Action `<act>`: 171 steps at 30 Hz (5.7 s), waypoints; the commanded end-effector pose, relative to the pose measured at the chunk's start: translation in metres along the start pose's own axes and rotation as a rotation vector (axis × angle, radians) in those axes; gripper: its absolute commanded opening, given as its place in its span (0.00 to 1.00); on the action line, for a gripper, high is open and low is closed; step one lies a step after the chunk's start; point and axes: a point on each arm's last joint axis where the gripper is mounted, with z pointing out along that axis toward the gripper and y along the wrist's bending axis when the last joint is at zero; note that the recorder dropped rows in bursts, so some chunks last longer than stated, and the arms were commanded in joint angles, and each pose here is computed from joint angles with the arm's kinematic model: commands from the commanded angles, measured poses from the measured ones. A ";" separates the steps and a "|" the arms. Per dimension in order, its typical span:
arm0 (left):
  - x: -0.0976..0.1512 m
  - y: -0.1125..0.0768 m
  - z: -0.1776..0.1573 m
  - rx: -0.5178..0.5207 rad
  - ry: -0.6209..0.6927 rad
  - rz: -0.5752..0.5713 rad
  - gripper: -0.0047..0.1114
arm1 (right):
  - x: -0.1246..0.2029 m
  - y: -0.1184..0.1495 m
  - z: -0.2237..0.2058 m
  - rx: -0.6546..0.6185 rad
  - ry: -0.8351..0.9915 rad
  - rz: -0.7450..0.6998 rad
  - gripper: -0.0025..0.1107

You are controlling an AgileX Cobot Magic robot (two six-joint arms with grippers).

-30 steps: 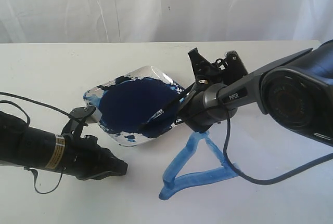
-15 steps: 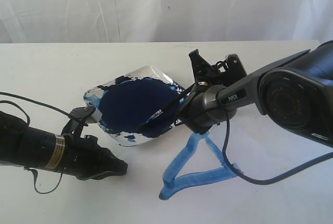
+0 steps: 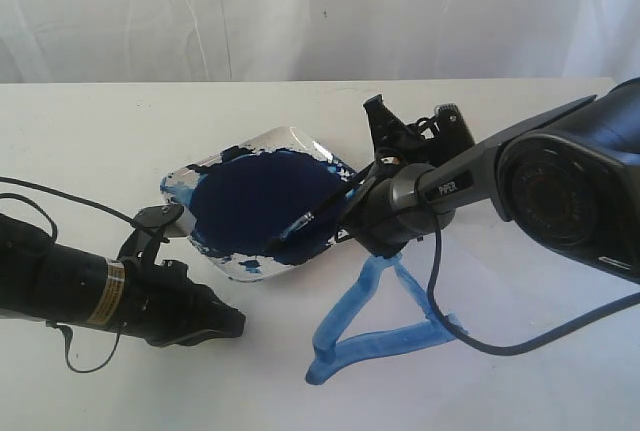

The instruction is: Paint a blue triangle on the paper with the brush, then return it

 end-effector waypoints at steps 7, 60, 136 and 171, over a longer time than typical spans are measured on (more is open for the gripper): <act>0.001 0.004 0.000 -0.047 0.012 0.014 0.04 | -0.001 -0.002 -0.002 -0.001 -0.014 -0.016 0.46; 0.001 0.003 0.000 -0.045 0.011 0.014 0.04 | -0.206 0.025 -0.203 -0.467 0.277 -1.049 0.02; -0.067 -0.113 -0.317 -0.630 -1.082 0.472 0.04 | -0.330 0.011 -0.281 -0.408 -0.066 -1.121 0.02; 0.146 -0.021 -0.197 -0.841 -0.579 0.248 0.04 | -0.331 0.010 -0.281 -0.402 -0.068 -1.121 0.02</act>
